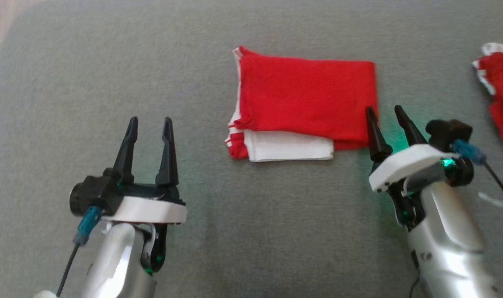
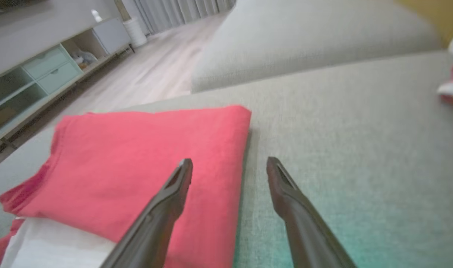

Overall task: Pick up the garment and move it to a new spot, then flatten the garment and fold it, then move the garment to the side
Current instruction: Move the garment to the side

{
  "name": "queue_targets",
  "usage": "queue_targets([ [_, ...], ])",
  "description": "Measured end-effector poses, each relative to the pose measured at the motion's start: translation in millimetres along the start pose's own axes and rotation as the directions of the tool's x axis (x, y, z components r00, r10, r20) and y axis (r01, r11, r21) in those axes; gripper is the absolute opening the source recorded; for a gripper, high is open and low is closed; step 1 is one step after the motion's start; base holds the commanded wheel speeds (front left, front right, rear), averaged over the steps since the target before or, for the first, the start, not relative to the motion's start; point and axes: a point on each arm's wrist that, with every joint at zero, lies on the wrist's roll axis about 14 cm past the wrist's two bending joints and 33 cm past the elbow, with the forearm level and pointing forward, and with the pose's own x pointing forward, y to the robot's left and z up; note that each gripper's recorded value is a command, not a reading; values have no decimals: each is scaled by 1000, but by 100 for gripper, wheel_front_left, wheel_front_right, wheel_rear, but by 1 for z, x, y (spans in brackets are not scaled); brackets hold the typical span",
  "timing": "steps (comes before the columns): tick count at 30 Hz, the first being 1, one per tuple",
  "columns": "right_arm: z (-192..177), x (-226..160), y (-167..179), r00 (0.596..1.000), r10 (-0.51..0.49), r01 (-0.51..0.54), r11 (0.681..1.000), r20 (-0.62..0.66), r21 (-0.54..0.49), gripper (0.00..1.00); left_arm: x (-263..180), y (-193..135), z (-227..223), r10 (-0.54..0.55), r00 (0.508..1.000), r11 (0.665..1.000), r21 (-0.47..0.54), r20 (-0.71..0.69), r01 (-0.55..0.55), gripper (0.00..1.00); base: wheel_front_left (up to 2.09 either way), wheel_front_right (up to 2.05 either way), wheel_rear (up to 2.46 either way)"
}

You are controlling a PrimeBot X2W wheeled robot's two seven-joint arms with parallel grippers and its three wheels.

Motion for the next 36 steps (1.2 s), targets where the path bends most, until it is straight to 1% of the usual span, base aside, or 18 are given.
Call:
queue_targets([
  [2,-14,10,2,998,5,-3,999,-62,35,100,1,3,0,7,1000,1000,3,-1,-7,100,0,0,0],
  [3,-19,15,4,996,11,-9,999,-85,35,100,1,5,1,10,1000,1000,6,-1,-10,100,0,0,0],
  [6,-33,26,12,988,33,-30,999,-153,20,100,2,12,4,29,1000,1000,6,8,-29,100,0,0,0],
  [9,-33,35,17,982,50,-54,998,-180,-19,100,-1,16,6,41,999,999,10,11,-41,100,0,0,0],
  [10,-33,36,18,981,52,-60,997,-185,-42,42,-1,16,7,42,999,999,10,12,-42,100,0,0,0],
  [11,-33,36,18,980,52,-67,995,-190,-70,0,-1,16,8,43,999,999,10,16,-43,100,0,0,0],
  [18,-20,27,13,990,40,-66,979,-134,-195,0,-2,9,20,25,999,1000,8,47,-25,100,0,0,0],
  [22,-3,17,4,996,24,-49,956,-89,-289,0,-2,-6,23,-13,998,1000,4,57,13,100,0,0,0],
  [26,24,3,-10,1000,-1,-8,928,-22,-372,0,-3,-29,24,-72,996,997,-1,60,72,100,0,0,0],
  [28,38,-7,-20,1000,-16,16,907,4,-421,0,-4,-43,23,-103,993,995,-11,59,103,100,0,0,0],
  [32,53,-33,-45,998,-59,61,859,20,-509,0,-5,-72,22,-170,984,984,-33,60,173,100,0,0,0],
  [36,81,-61,-88,988,-145,151,804,56,-575,0,-2,-103,22,-252,966,967,-36,63,254,100,0,0,0],
])
